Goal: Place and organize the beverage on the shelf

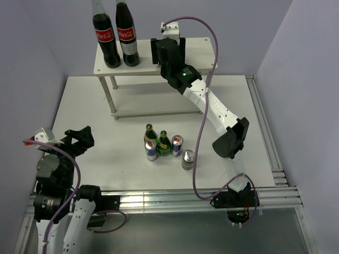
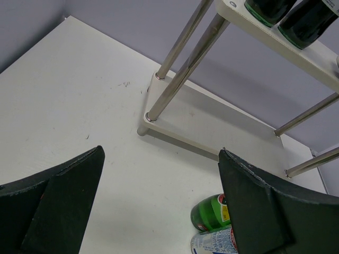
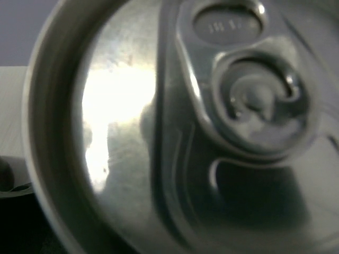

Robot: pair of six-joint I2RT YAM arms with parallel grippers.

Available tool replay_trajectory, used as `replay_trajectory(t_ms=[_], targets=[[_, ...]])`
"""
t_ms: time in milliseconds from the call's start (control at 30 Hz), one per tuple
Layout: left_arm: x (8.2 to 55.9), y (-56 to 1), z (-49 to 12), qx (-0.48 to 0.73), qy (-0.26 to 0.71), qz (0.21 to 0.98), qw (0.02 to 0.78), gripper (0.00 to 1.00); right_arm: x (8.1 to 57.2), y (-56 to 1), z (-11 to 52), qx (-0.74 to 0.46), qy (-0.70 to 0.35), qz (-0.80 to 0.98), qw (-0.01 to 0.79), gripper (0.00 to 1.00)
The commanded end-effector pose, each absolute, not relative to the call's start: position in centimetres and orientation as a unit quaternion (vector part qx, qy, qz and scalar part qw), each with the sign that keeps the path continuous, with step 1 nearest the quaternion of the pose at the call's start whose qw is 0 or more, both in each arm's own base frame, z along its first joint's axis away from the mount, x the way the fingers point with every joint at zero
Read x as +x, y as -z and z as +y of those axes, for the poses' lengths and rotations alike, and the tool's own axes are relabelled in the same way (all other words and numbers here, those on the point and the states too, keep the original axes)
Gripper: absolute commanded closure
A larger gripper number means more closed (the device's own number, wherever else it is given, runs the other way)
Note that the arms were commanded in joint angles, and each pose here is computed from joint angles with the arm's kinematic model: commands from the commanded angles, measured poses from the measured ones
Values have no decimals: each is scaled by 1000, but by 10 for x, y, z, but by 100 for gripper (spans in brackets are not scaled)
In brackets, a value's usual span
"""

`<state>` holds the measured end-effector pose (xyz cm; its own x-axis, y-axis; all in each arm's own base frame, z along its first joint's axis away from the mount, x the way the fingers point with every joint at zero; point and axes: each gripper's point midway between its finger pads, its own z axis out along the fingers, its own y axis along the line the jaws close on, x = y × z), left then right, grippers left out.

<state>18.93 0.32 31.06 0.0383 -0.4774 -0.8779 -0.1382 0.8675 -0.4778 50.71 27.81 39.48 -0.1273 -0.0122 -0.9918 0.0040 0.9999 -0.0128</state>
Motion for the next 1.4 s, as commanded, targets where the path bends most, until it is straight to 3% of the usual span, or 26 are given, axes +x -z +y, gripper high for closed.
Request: replay_trajectory(t_ms=[0,500,633,800,933,1000,1367], targets=[[187,-322,3,-213,125,668,702,4,514,-425,264,32,11,720,693,18],[187,-321,3,-213,125,669,701,4,534,-410,257,56,20,708,704,20],[186,-322,4,-214,125,666,703,4,542,-400,260,57,20,709,703,28],[186,-322,4,-215,125,666,703,4,550,-389,263,58,20,710,701,29],[187,-322,4,-214,125,666,704,4,554,-375,264,55,24,720,691,58],[187,-321,4,-214,125,667,703,4,553,-369,260,58,30,726,684,65],[186,-322,6,-218,122,663,706,4,515,-361,237,82,18,745,662,80]])
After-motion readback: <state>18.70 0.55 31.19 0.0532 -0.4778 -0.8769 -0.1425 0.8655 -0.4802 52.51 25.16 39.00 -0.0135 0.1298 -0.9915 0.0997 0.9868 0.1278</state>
